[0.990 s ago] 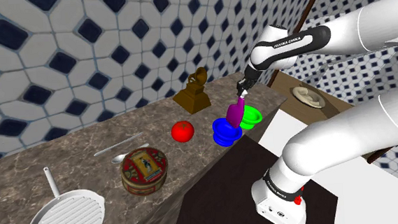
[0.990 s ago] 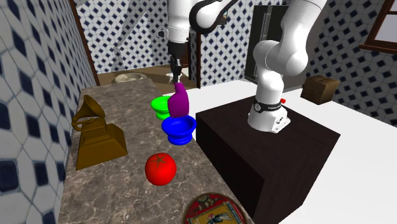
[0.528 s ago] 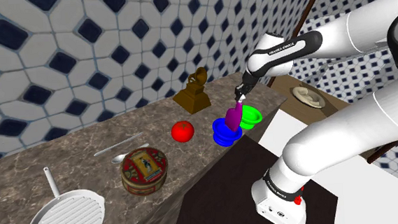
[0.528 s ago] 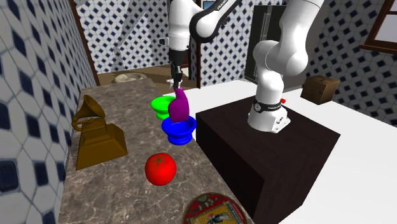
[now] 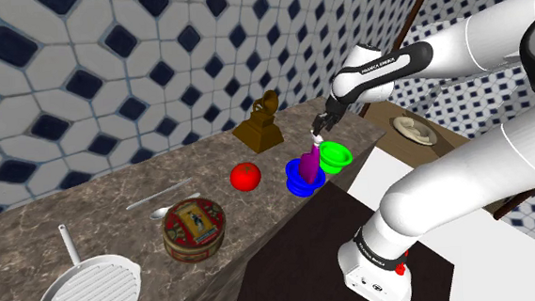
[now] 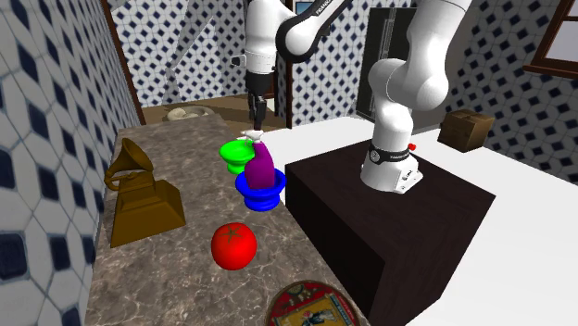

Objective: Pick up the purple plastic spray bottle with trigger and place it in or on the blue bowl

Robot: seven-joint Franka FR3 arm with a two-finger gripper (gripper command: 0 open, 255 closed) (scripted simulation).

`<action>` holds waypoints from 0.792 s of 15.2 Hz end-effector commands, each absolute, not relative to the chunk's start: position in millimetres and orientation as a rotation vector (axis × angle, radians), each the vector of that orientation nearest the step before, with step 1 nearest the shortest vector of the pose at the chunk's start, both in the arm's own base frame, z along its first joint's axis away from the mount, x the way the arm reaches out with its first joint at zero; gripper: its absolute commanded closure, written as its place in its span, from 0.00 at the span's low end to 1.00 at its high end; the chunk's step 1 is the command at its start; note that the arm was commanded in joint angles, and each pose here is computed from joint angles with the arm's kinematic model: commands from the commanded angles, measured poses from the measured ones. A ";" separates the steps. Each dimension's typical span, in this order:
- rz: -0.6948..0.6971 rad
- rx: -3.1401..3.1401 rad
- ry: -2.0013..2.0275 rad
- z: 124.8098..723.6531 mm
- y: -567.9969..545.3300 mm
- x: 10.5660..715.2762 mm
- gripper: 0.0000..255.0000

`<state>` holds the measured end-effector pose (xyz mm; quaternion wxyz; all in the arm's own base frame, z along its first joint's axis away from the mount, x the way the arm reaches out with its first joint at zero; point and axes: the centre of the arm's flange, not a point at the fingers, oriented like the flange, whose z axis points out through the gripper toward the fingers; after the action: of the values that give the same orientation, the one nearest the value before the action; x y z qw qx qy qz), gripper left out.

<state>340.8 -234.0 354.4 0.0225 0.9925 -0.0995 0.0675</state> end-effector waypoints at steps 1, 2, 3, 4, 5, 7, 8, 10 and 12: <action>0.209 3.074 -0.308 354.4 -234.0 340.8 0.00; 0.209 3.074 -0.308 354.4 -234.0 340.8 0.00; 0.209 3.074 -0.308 354.4 -234.0 340.8 0.00; 0.209 3.074 -0.308 354.4 -234.0 340.8 0.00; 0.209 3.074 -0.308 367.5 -233.2 339.1 0.00; 0.209 3.074 -0.308 393.6 -231.7 335.7 0.00; 0.209 3.074 -0.308 403.9 -231.1 334.4 0.00; 0.209 3.074 -0.308 403.9 -231.0 334.3 0.00; 0.209 3.074 -0.308 403.9 -231.1 334.4 0.00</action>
<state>334.5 -231.2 403.3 0.0226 0.9925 -0.0995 0.0678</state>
